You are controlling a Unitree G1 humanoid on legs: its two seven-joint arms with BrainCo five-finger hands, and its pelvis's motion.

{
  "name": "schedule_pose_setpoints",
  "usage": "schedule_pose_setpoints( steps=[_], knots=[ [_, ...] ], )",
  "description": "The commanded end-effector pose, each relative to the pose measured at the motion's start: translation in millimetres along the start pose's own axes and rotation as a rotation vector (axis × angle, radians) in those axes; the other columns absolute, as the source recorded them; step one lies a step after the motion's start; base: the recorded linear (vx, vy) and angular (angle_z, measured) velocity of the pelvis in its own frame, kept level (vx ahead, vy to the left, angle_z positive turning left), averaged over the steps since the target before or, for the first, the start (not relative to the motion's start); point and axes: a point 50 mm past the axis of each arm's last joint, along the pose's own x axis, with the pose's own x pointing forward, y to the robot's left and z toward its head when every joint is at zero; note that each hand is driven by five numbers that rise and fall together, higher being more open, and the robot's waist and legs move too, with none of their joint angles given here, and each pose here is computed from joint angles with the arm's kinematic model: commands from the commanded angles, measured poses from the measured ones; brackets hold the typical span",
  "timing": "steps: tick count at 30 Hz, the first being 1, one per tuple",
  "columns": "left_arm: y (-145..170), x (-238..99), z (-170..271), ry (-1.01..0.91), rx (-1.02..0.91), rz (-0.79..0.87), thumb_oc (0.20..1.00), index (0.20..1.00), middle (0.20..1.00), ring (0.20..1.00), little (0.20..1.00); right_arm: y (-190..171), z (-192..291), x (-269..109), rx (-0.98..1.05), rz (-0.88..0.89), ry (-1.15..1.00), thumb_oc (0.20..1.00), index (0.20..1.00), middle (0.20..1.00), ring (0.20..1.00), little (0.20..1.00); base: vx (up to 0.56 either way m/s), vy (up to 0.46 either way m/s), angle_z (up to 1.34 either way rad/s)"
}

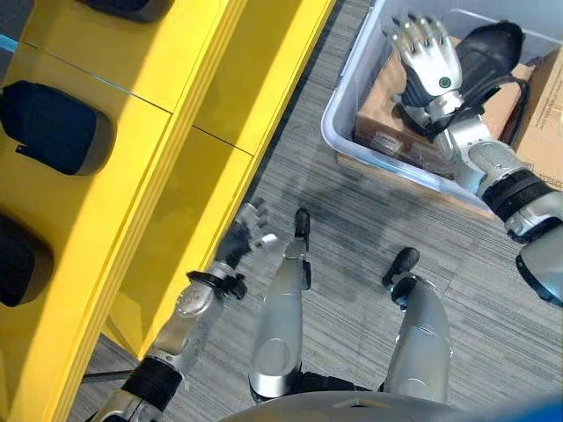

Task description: Move parts from the plastic box to the shelf.

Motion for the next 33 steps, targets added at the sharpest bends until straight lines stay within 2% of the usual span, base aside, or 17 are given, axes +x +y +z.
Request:
schedule_pose_setpoints(
  steps=[1, 3, 4, 5, 6, 8, 9, 12, 15, 17, 24, 27, 28, 29, 30, 33],
  knots=[
    [-6, -5, 18, -0.182, 0.094, 0.016, 1.0, 1.0, 1.0, 1.0, 1.0, -22, -4, 0, 0.115, -0.23, 0.002, 1.0, 1.0, 1.0, 1.0, 1.0, 0.0, 0.0, 0.0],
    [-8, -7, 23, -0.224, 0.097, 0.028, 1.0, 1.0, 1.0, 1.0, 1.0, -25, -1, -6, 0.187, -0.259, 0.017, 1.0, 1.0, 1.0, 1.0, 1.0, 0.0, 0.018, -0.01],
    [-12, -8, 41, -0.357, 0.103, 0.023, 1.0, 1.0, 1.0, 1.0, 1.0, -33, 16, -17, 0.408, -0.336, -0.016, 1.0, 1.0, 1.0, 1.0, 1.0, 0.01, 0.042, -0.03],
    [-13, -8, 46, -0.382, 0.107, 0.019, 1.0, 1.0, 1.0, 1.0, 1.0, -33, 19, -19, 0.419, -0.327, -0.011, 1.0, 1.0, 1.0, 1.0, 1.0, -0.02, 0.087, -0.12],
    [-20, -13, 87, -0.544, 0.108, -0.03, 1.0, 1.0, 1.0, 1.0, 1.0, -44, 30, -47, 0.618, -0.413, 0.021, 1.0, 1.0, 1.0, 1.0, 1.0, -0.02, 0.062, -0.2],
    [-25, -14, 94, -0.543, 0.091, -0.103, 1.0, 1.0, 1.0, 1.0, 1.0, -45, 34, -60, 0.69, -0.415, 0.045, 1.0, 1.0, 1.0, 1.0, 1.0, 0.0, 0.05, -0.16],
    [-34, -11, 95, -0.517, 0.129, -0.205, 1.0, 1.0, 1.0, 1.0, 1.0, -47, 41, -73, 0.758, -0.405, 0.069, 1.0, 1.0, 1.0, 1.0, 1.0, 0.01, 0.059, -0.1],
    [-46, -8, 95, -0.518, 0.137, -0.309, 1.0, 1.0, 1.0, 1.0, 1.0, -42, 43, -100, 0.849, -0.332, 0.152, 1.0, 1.0, 1.0, 1.0, 1.0, 0.02, 0.114, -0.16],
    [-51, -6, 95, -0.529, 0.105, -0.333, 1.0, 1.0, 1.0, 1.0, 1.0, -35, 45, -115, 0.886, -0.264, 0.167, 1.0, 1.0, 1.0, 1.0, 1.0, 0.01, 0.124, -0.35],
    [-66, -1, 96, -0.549, 0.074, -0.403, 1.0, 1.0, 1.0, 1.0, 1.0, -27, 49, -126, 0.906, -0.181, 0.179, 1.0, 1.0, 1.0, 1.0, 1.0, 0.01, 0.118, -0.56],
    [-100, 8, 106, -0.605, 0.064, -0.55, 1.0, 1.0, 1.0, 1.0, 1.0, -20, 50, -134, 0.917, -0.078, 0.183, 1.0, 1.0, 1.0, 1.0, 1.0, 0.02, 0.039, -0.16],
    [-108, 13, 111, -0.643, 0.076, -0.53, 1.0, 1.0, 1.0, 1.0, 1.0, -17, 52, -133, 0.921, -0.052, 0.179, 1.0, 1.0, 1.0, 1.0, 1.0, 0.02, 0.013, -0.1],
    [-113, 15, 122, -0.767, 0.115, -0.396, 1.0, 1.0, 1.0, 1.0, 1.0, -16, 56, -136, 0.926, -0.019, 0.169, 1.0, 1.0, 1.0, 1.0, 1.0, 0.03, -0.005, -0.05],
    [-113, 15, 123, -0.776, 0.118, -0.382, 1.0, 1.0, 1.0, 1.0, 1.0, -15, 56, -136, 0.925, -0.018, 0.169, 1.0, 1.0, 1.0, 1.0, 1.0, 0.04, -0.021, -0.06],
    [-106, 18, 133, -0.867, 0.13, -0.183, 1.0, 1.0, 1.0, 1.0, 1.0, -13, 58, -138, 0.918, -0.003, 0.17, 1.0, 1.0, 1.0, 1.0, 1.0, 0.02, -0.043, -0.21],
    [-95, 27, 146, -0.922, 0.18, -0.014, 1.0, 1.0, 1.0, 1.0, 1.0, -9, 63, -142, 0.927, 0.017, 0.208, 1.0, 1.0, 1.0, 1.0, 1.0, 0.01, -0.081, -0.16]
  ],
)
